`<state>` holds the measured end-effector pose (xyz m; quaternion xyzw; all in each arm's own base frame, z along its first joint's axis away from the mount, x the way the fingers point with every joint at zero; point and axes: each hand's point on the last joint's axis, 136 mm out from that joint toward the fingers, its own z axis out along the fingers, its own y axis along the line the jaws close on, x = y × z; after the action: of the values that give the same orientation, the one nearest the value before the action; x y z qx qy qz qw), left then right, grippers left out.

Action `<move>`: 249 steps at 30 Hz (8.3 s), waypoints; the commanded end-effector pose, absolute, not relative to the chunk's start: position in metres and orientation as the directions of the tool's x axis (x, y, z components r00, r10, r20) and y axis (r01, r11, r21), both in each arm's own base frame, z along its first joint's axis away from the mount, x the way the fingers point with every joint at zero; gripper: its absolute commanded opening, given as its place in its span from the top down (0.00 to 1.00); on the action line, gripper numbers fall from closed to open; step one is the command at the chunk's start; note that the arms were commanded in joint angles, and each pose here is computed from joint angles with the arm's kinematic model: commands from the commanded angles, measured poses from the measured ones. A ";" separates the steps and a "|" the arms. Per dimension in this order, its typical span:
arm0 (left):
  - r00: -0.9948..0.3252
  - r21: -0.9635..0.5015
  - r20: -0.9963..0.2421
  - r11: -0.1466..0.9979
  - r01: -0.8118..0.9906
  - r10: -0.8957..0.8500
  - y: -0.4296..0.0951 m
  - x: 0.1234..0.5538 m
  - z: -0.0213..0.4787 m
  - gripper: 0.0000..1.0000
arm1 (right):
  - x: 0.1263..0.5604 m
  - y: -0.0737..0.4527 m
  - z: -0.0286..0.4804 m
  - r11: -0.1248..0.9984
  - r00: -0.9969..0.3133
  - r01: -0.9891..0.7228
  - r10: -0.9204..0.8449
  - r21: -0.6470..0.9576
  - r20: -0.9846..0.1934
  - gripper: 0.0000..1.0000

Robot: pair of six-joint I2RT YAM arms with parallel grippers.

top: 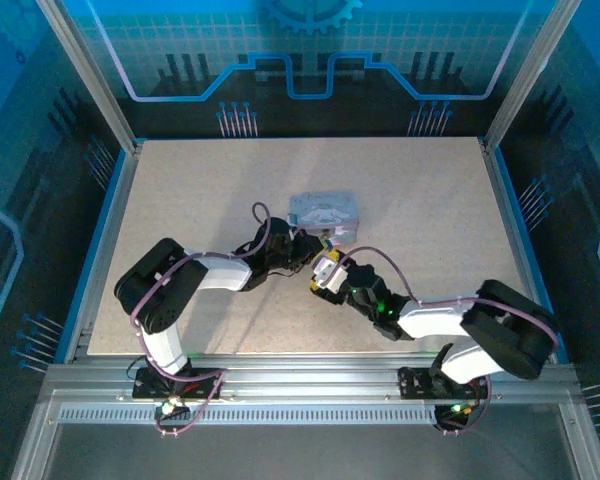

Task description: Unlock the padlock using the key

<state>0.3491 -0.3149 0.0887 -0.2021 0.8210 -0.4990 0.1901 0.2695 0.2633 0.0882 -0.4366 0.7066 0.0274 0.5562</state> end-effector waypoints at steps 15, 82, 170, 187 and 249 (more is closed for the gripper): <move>-0.847 -0.909 -0.133 0.403 -0.103 -0.515 -0.313 0.351 0.110 0.95 | 0.294 0.238 0.097 0.783 -0.055 -0.490 -0.467 -0.384 -0.883 0.43; -0.850 -0.893 -0.141 0.435 -0.112 -0.508 -0.311 0.348 0.098 0.95 | 0.321 0.274 0.083 0.805 -0.300 -0.589 -0.138 0.070 -0.944 1.00; -0.909 -0.585 -0.298 0.808 -0.067 -0.291 -0.213 0.415 0.035 0.23 | 0.364 0.245 0.071 0.641 -0.698 -0.415 0.232 0.646 -0.678 0.47; -0.909 -0.598 -0.274 0.796 -0.095 -0.315 -0.215 0.385 0.029 0.24 | 0.389 0.224 0.078 0.626 -0.684 -0.440 0.231 0.644 -0.692 0.38; -0.903 -0.606 -0.286 0.791 -0.089 -0.321 -0.221 0.385 0.031 0.26 | 0.382 0.252 0.029 0.472 -0.823 -0.347 0.262 0.810 -0.505 0.99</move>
<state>0.4173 -0.2245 0.0655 -0.1024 0.9016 -0.3392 0.2481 0.3841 0.2547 0.0406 -0.0531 0.7975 0.5180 0.3048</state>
